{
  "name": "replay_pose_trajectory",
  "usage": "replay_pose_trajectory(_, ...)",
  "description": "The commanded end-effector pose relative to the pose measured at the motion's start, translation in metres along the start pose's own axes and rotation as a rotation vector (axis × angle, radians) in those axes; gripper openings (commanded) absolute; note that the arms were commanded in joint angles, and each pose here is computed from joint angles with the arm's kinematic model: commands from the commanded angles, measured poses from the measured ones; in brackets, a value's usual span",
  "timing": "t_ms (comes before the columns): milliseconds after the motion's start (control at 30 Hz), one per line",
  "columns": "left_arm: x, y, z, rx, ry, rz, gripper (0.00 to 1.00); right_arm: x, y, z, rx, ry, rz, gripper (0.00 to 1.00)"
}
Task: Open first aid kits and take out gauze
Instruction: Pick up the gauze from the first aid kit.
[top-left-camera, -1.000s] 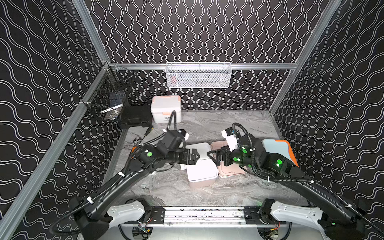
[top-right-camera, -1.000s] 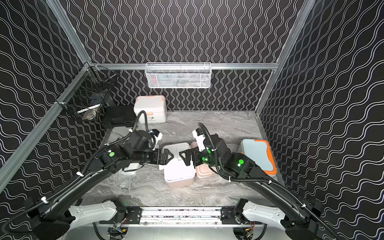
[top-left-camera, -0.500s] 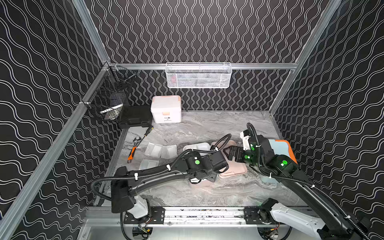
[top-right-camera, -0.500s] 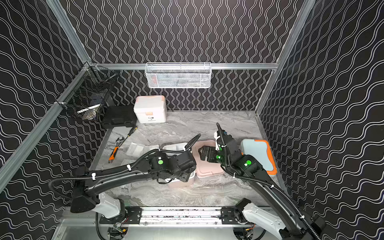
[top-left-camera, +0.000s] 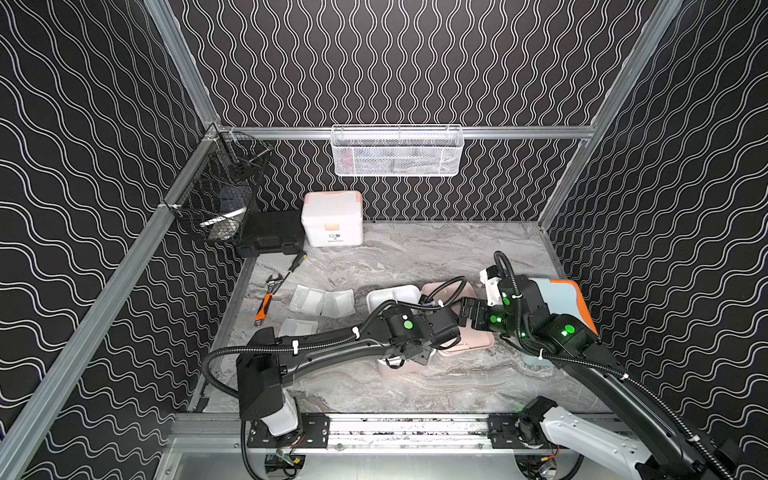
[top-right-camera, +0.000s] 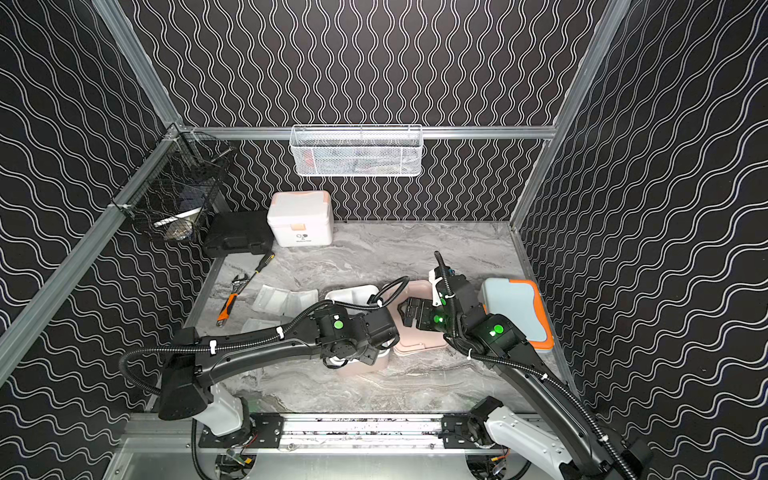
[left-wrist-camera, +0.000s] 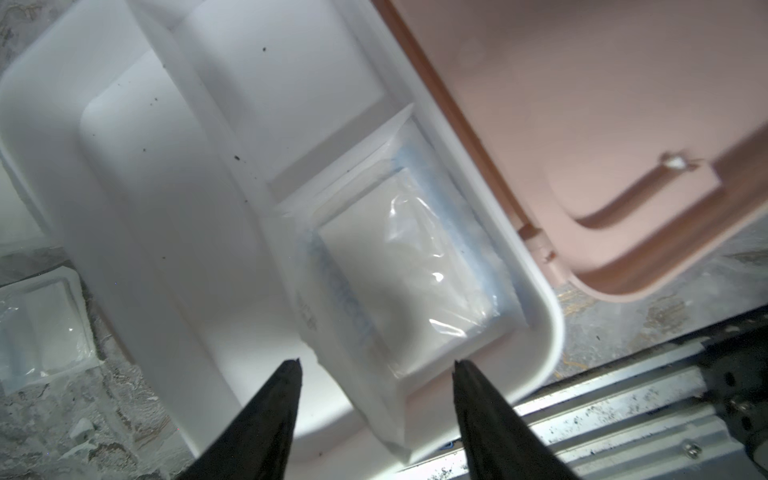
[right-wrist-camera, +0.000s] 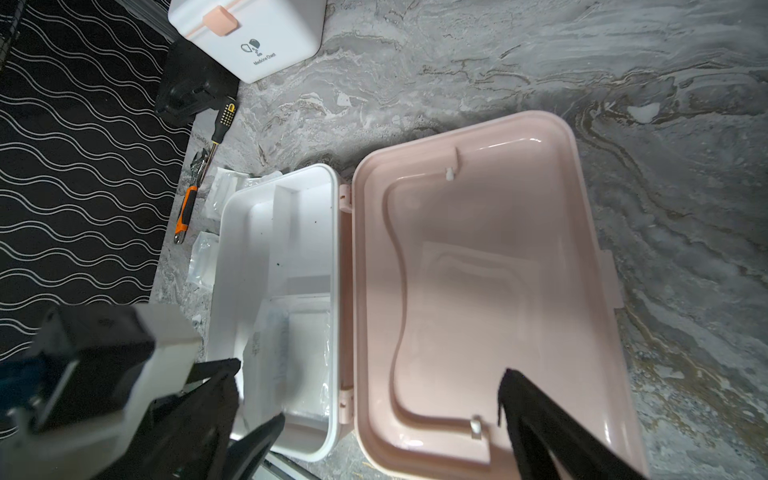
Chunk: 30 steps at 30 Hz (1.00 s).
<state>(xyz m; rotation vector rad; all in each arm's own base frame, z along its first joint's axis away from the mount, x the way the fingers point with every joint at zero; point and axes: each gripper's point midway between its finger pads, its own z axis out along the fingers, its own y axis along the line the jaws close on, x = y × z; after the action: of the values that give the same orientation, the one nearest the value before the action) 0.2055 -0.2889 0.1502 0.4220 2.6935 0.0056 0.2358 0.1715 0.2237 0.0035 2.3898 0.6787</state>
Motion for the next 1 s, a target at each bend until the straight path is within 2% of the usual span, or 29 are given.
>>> replay_pose_trajectory(0,-0.002,0.005,0.005,0.011,0.002,-0.045,0.54,0.000,0.006,0.002,-0.029,0.004,0.000,1.00)
replay_pose_trajectory(267,-0.004,0.003,0.009,0.077,0.003,-0.081,0.24,0.003,0.006,0.003,-0.040,0.018,0.003,1.00)
replay_pose_trajectory(567,-0.007,0.010,0.001,0.078,-0.014,-0.093,0.12,0.003,0.010,0.006,-0.054,0.031,0.004,1.00)
replay_pose_trajectory(767,-0.012,0.014,-0.010,0.091,-0.042,-0.104,0.09,0.005,0.015,0.009,-0.075,0.053,0.001,1.00)
replay_pose_trajectory(967,-0.017,0.018,-0.021,0.122,-0.071,-0.115,0.00,0.007,0.030,0.007,-0.152,0.079,-0.023,1.00)
